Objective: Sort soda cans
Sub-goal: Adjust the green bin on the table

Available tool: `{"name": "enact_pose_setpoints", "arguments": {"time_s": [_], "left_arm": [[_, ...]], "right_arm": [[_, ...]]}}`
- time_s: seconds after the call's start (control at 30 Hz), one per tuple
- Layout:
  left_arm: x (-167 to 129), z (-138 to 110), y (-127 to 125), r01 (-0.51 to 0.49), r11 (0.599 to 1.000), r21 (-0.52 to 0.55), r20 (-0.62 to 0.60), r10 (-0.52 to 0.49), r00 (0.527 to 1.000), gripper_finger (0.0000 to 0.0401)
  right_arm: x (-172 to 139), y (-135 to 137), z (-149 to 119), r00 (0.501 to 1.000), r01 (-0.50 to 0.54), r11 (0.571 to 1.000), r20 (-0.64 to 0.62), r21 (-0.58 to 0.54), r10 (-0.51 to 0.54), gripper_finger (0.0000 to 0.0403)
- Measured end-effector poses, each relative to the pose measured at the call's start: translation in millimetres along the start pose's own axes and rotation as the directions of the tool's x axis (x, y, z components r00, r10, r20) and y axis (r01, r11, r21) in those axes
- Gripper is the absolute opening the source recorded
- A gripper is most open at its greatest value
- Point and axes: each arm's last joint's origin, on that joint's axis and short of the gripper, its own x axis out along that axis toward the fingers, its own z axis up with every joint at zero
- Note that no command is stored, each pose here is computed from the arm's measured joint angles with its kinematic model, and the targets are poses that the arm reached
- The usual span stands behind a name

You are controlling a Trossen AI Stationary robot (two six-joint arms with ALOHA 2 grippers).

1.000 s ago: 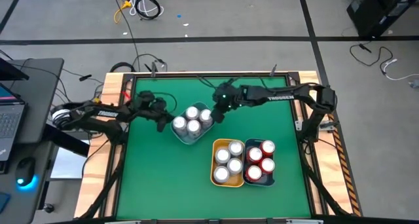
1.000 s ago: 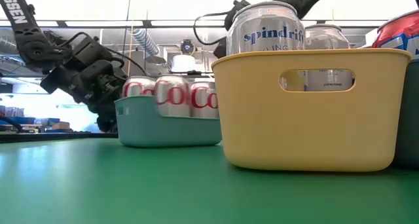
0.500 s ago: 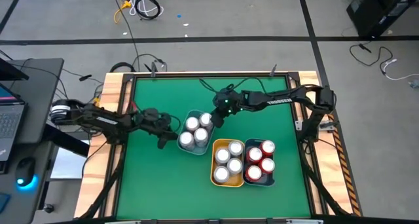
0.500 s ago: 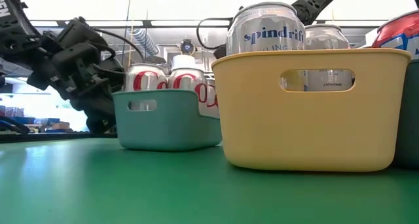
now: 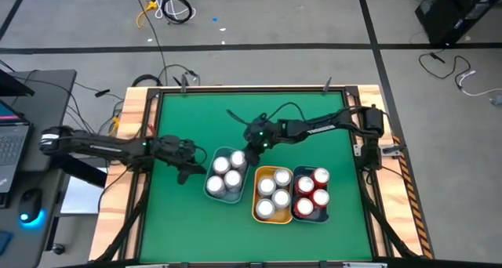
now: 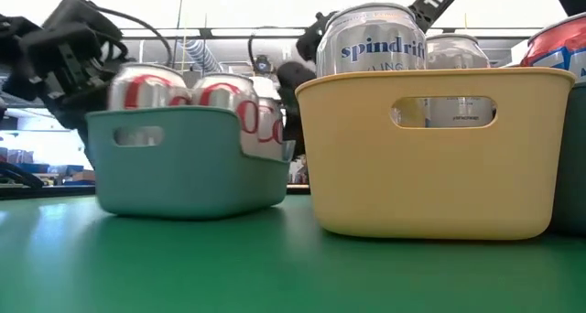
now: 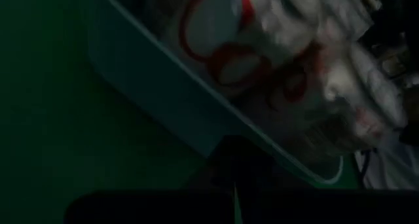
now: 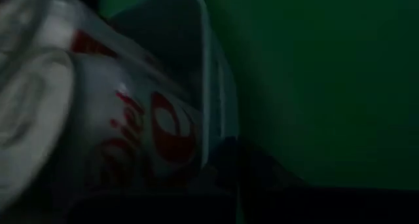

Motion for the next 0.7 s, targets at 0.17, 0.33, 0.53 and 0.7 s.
{"name": "enact_pose_setpoints", "arguments": {"time_s": [0.17,0.33,0.53,0.7], "left_arm": [[-20,2,-12,-0.031,0.999,0.026,0.013,0.031,0.999,0.0000],[-42,13,-25,-0.102,0.989,0.104,0.119,0.090,0.989,0.0000],[-50,34,-34,-0.151,0.965,0.213,0.199,0.109,0.974,0.0000],[-45,53,-30,-0.223,0.931,0.290,0.172,0.178,0.969,0.0000]], "right_arm": [[-2,18,17,0.996,-0.084,0.994,0.029,-0.065,0.086,0.0000],[-4,30,24,0.991,-0.120,0.985,0.044,-0.123,0.127,0.0000],[-16,40,40,0.995,-0.094,0.973,0.005,-0.209,0.097,0.0000],[-50,52,64,0.998,0.038,0.948,-0.028,-0.315,-0.050,0.0000]]}}
